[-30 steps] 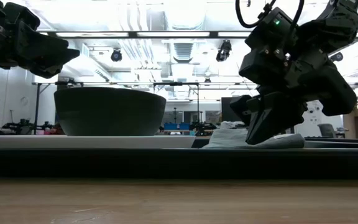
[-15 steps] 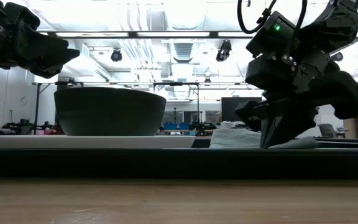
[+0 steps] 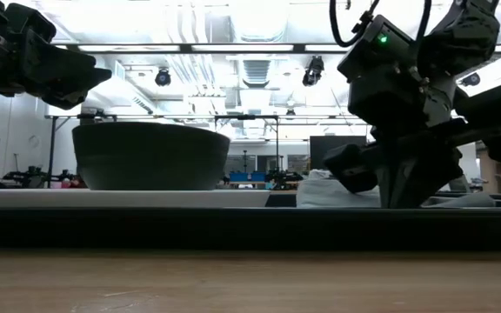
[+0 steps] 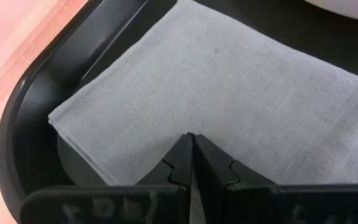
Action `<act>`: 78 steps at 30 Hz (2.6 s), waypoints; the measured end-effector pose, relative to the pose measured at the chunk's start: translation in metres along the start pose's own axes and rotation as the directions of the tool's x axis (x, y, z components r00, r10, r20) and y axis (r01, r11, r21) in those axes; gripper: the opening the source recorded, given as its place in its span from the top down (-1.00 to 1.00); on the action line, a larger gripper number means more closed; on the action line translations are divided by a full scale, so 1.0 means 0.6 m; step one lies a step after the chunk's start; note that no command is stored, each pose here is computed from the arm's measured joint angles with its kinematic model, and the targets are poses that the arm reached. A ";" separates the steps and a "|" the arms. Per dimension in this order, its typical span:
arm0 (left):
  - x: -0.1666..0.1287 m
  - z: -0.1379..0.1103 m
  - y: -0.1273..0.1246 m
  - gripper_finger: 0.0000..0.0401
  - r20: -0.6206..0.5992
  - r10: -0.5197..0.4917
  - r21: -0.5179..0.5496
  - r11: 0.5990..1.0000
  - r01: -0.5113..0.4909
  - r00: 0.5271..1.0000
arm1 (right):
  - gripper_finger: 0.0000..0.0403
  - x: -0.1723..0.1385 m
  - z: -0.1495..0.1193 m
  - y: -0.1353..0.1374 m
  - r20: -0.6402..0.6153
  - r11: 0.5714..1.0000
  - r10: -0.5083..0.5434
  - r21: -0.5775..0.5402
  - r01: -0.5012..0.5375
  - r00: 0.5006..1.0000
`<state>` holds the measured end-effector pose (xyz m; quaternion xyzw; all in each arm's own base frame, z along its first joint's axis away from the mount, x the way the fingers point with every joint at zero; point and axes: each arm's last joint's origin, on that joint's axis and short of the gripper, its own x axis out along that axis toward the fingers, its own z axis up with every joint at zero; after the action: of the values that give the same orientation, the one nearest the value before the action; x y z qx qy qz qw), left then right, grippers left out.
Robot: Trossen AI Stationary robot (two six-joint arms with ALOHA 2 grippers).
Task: Set up tray
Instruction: Put the grey napkin on the black serving tray, then put the blue fork on top of the grey napkin
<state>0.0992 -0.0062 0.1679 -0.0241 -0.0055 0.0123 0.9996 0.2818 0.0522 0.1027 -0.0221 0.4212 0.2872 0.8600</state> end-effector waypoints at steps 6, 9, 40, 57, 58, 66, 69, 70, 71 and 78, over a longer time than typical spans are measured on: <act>0.000 0.000 0.000 0.27 0.000 0.000 0.000 1.000 0.000 1.000 | 0.96 -0.001 0.013 0.000 -0.046 0.999 0.039 0.008 -0.039 0.998; 0.000 0.000 0.000 0.27 0.000 0.000 0.000 1.000 0.000 1.000 | 0.96 -0.002 0.013 0.001 -0.067 0.999 0.046 0.019 -0.045 0.997; 0.000 0.000 0.000 0.27 0.000 0.000 0.000 1.000 0.000 1.000 | 0.96 -0.073 0.040 -0.036 -0.023 0.972 -0.233 0.034 0.233 0.972; 0.001 -0.001 0.000 0.27 -0.008 0.000 0.001 1.000 0.000 1.000 | 0.96 -0.061 -0.014 -0.131 -0.079 0.870 -0.431 0.228 0.438 0.899; 0.001 -0.001 0.000 0.27 -0.008 0.000 0.001 1.000 0.000 1.000 | 0.96 -0.064 -0.012 -0.130 -0.075 0.869 -0.433 0.229 0.438 0.898; 0.001 -0.001 0.000 0.27 -0.009 0.000 0.001 1.000 0.000 1.000 | 0.96 -0.094 0.004 -0.108 -0.048 0.867 -0.440 0.237 0.438 0.897; 0.001 -0.001 0.000 0.27 -0.009 0.000 0.001 1.000 0.000 1.000 | 0.96 -0.098 0.010 -0.098 -0.034 0.874 -0.436 0.225 0.432 0.899; 0.001 -0.001 0.000 0.27 -0.009 0.000 0.001 1.000 0.000 1.000 | 0.96 -0.100 0.013 -0.095 -0.025 0.876 -0.435 0.219 0.430 0.900; 0.001 -0.001 0.000 0.27 -0.009 0.000 0.001 1.000 0.000 1.000 | 0.96 -0.101 0.016 -0.092 -0.012 0.879 -0.435 0.212 0.428 0.900; 0.001 -0.001 0.000 0.27 -0.009 0.000 0.001 1.000 0.000 1.000 | 0.96 -0.097 0.023 -0.072 -0.013 0.896 -0.408 0.184 0.403 0.913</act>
<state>0.0996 -0.0062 0.1672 -0.0236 -0.0010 0.0122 0.9996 0.2860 -0.0074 0.1457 -0.0266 0.4205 0.0622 0.9048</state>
